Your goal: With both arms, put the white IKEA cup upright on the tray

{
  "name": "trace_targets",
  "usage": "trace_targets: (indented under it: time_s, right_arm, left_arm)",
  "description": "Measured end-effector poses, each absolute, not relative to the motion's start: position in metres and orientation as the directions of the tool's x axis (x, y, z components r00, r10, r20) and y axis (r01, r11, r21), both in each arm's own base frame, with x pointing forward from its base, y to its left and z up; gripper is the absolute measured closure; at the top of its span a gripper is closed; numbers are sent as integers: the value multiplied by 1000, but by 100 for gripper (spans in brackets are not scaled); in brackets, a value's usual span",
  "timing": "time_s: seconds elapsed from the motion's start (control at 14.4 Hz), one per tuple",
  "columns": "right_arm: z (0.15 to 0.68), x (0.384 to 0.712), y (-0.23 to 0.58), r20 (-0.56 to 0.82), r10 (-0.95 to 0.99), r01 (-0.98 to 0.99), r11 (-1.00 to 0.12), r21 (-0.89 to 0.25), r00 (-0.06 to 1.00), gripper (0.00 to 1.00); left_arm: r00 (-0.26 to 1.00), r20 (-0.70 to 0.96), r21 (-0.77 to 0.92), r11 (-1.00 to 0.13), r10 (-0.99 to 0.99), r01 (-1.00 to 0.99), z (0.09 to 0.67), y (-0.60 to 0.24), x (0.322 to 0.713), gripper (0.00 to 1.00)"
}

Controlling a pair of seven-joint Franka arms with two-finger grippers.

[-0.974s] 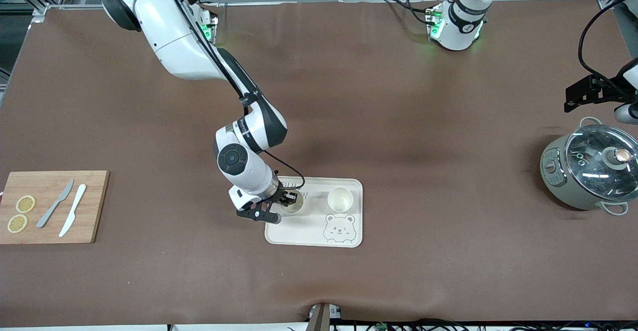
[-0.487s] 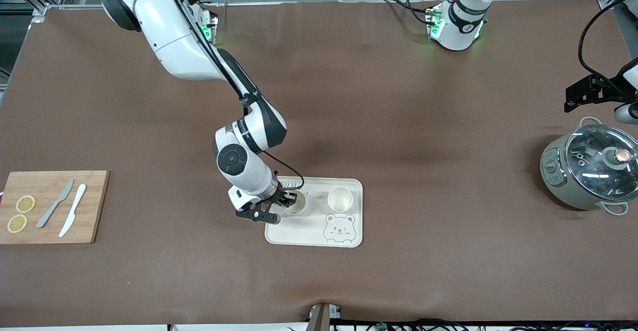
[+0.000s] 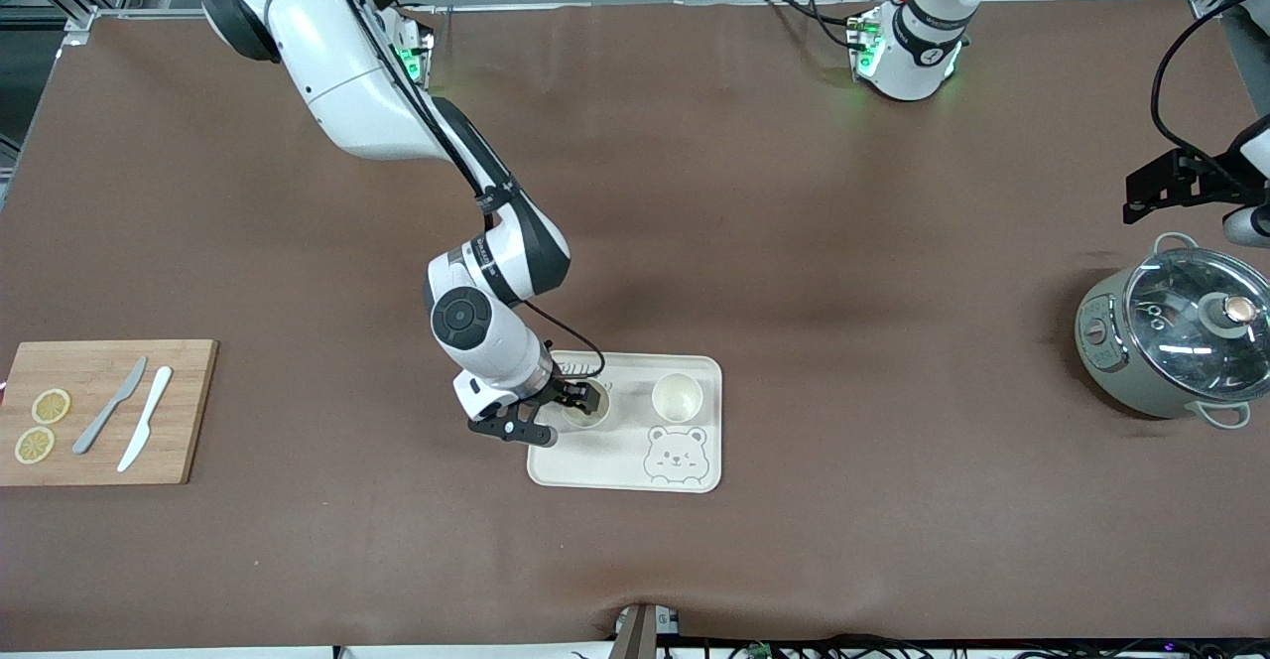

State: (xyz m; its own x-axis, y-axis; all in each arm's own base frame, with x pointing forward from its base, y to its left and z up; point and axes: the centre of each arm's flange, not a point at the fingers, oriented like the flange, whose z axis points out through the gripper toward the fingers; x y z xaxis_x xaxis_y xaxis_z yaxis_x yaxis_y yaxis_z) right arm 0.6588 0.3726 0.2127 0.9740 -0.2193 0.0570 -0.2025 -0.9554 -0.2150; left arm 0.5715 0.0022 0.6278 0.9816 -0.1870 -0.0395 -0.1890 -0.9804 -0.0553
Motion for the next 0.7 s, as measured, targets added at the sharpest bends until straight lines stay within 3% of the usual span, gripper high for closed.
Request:
trace_targets:
  time_s: [0.7]
  right_arm:
    - [232,664,376,67,-217,-197,-954,-226,974,0]
  left_arm:
    - [982,-39,-55,-980,-187,-189,628,2,572,0]
